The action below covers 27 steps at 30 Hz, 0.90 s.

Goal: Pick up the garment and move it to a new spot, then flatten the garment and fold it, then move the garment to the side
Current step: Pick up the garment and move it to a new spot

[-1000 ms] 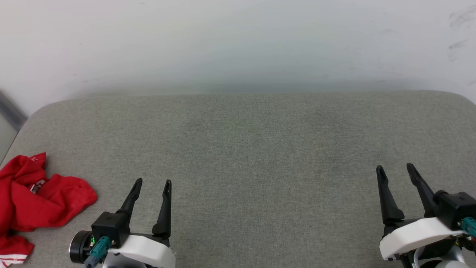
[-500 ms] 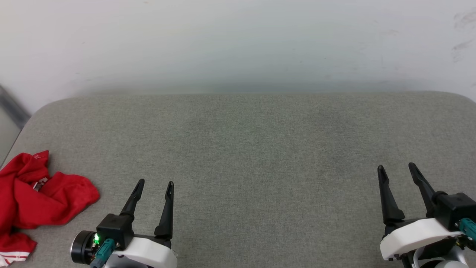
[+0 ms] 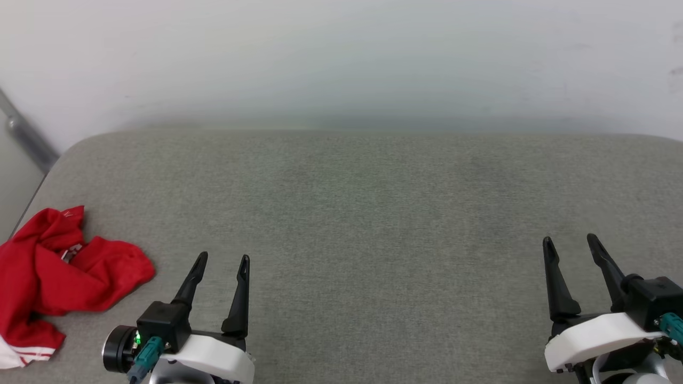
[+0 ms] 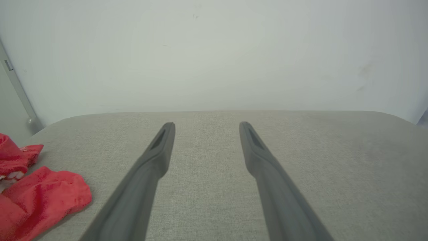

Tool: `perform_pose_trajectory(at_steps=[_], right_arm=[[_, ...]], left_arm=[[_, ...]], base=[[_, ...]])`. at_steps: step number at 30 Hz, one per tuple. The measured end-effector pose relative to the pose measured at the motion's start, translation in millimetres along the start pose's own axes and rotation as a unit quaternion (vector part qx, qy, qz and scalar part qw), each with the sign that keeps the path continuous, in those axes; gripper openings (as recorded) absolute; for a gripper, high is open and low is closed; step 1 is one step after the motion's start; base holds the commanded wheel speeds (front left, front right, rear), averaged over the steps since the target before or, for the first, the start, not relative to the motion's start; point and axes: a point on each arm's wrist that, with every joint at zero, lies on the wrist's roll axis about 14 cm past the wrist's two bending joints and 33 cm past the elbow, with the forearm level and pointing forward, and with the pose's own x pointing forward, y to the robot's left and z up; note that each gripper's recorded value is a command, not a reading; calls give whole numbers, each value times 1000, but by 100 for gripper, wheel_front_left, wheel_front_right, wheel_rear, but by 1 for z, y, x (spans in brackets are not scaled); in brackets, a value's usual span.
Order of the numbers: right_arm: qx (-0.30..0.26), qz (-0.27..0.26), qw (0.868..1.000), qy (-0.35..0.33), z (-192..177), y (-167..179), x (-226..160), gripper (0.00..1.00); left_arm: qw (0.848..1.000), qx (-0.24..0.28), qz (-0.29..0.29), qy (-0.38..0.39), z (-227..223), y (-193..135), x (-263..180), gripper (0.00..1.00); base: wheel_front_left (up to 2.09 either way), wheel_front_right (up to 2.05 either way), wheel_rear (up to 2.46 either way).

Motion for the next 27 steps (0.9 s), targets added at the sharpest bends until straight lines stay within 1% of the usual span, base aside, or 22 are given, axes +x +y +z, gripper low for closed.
perform_pose_trajectory(at_steps=[6, 13, 19, 27], right_arm=[[-1, 37, 999, -5, 3, 24, 14, 100], [0, 97, 995, -13, 9, 64, 35, 100], [2, 157, 987, -13, 10, 105, 47, 100], [14, 231, 973, -11, 8, 156, 58, 100]], left_arm=[[1000, 3, 29, -10, 7, 19, -3, 100], [996, 12, 87, -18, 15, 54, -21, 100], [988, 23, 148, -25, 24, 88, -45, 100], [974, 40, 223, -27, 33, 125, -84, 100]], base=[[0, 0, 0], [0, 0, 0], [0, 0, 0], [0, 0, 0]])
